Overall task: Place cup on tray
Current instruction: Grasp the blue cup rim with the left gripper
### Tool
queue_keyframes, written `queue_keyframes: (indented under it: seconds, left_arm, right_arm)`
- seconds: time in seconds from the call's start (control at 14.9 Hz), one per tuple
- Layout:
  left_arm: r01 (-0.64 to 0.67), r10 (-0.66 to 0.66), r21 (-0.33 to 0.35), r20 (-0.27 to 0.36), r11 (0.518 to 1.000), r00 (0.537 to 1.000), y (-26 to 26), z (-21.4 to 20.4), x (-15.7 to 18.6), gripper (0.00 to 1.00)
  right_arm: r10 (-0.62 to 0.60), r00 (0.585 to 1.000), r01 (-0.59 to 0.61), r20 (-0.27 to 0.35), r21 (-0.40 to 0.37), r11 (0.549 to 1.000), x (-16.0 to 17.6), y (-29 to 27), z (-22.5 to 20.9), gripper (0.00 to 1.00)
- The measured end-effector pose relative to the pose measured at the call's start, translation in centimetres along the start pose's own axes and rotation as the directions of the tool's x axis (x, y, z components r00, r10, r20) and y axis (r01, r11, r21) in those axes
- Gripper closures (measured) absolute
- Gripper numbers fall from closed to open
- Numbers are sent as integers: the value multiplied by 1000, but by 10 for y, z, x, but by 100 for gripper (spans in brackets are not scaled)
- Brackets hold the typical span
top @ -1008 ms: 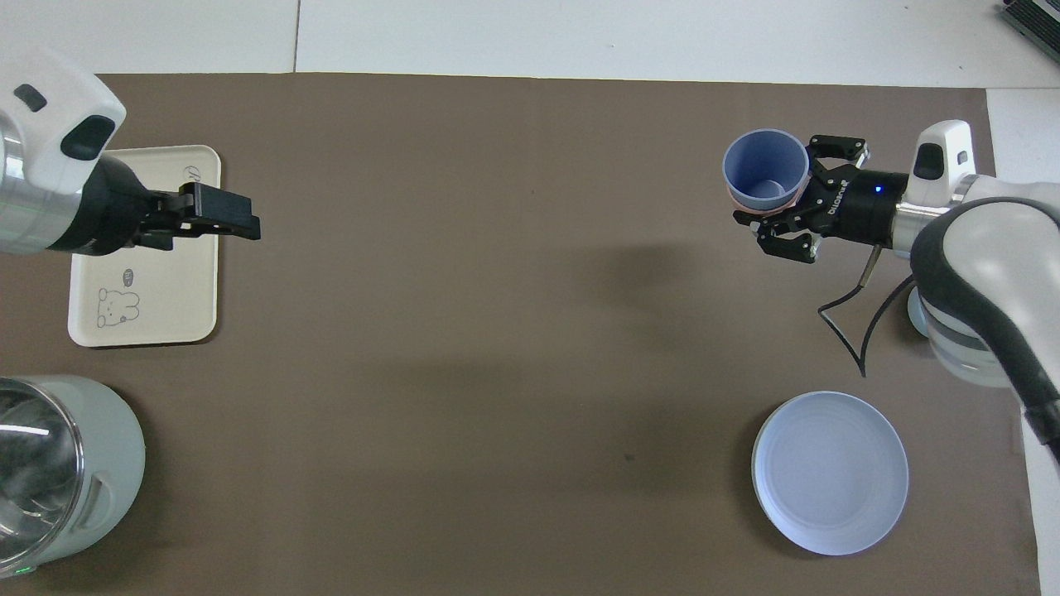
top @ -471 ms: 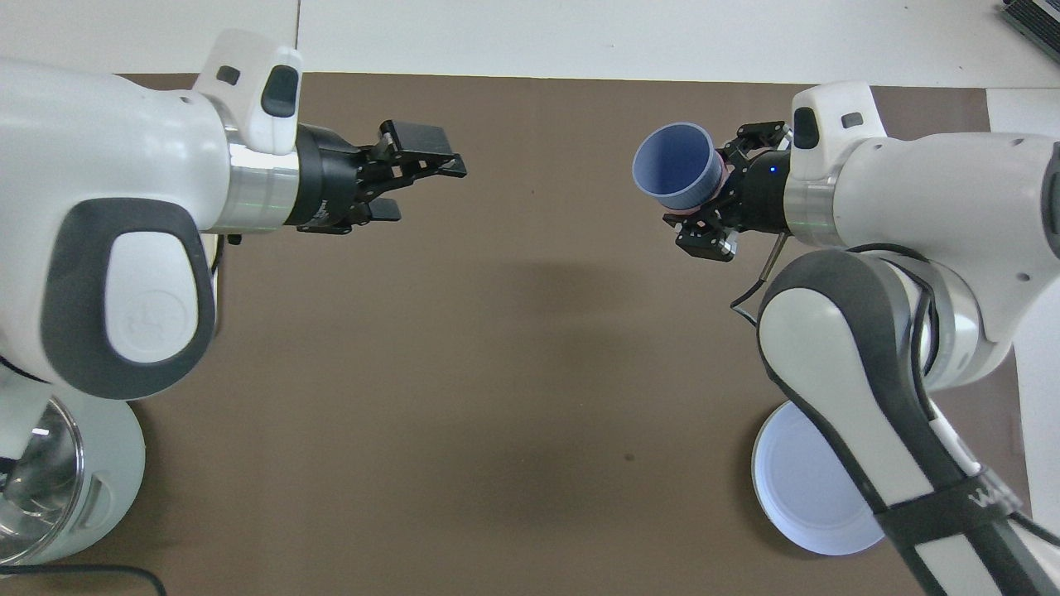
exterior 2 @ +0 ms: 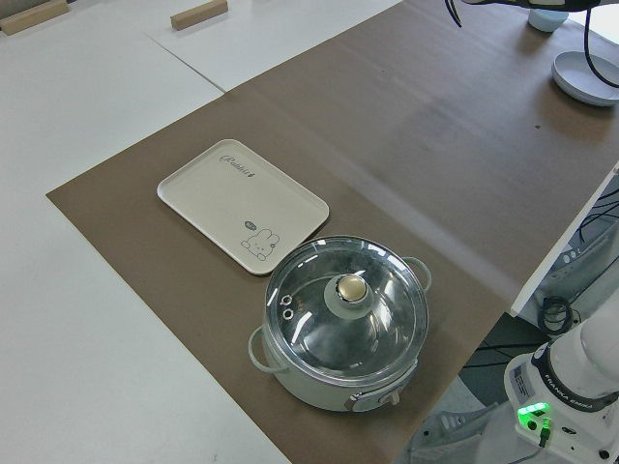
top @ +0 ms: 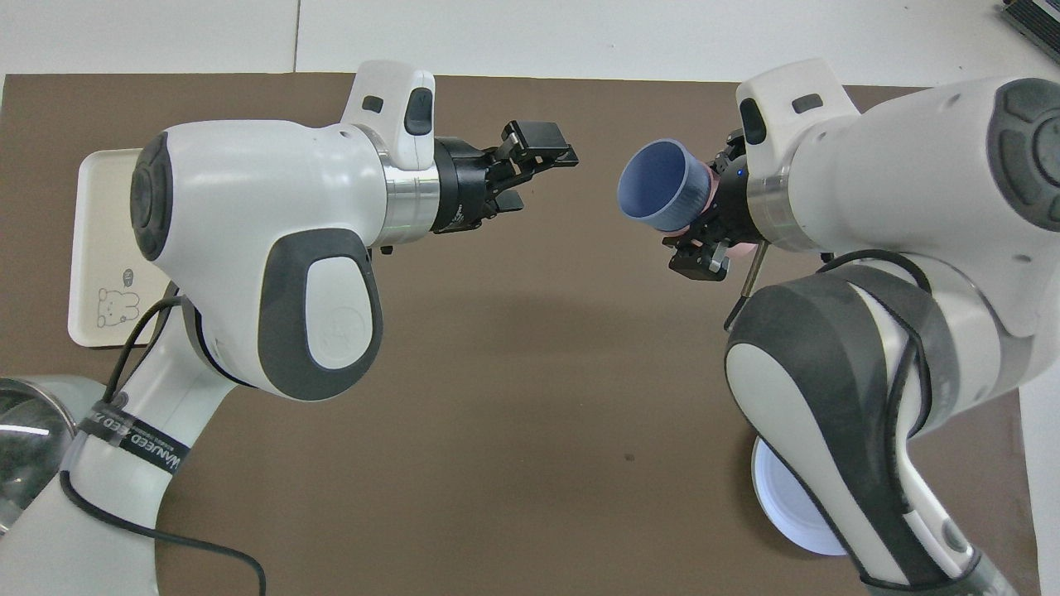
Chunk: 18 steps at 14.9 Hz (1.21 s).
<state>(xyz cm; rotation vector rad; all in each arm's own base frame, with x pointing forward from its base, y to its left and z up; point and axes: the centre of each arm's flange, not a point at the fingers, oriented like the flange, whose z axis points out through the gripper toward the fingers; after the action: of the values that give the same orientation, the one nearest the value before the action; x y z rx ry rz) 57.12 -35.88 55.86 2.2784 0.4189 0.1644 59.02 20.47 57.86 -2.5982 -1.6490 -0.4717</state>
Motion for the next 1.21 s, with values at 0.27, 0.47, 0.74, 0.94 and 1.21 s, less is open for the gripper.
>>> queue_keyframes:
  seconds: [0.27,0.47,0.74,0.94,1.21]
  left_arm:
    - [-4,4,-12,26,1000,1000,9,9,-16,22]
    - [-6,7,-19,44,1000,999,14,14,-27,26]
    - [-25,27,-20,65,999,998,22,23,-44,46]
    - [-27,28,-17,72,999,997,22,25,-46,63]
    - [-30,30,-5,67,1000,997,18,22,-40,88]
  right_arm:
    - [8,1000,-8,3,-2,1000,4,-2,3,15]
    - [22,999,-22,26,-22,1000,14,-11,9,15]
    - [25,999,-24,31,-32,999,24,-19,16,15]
    - [27,999,-26,32,-32,999,23,-18,17,15]
    - [25,999,-23,36,-32,999,23,-19,18,15]
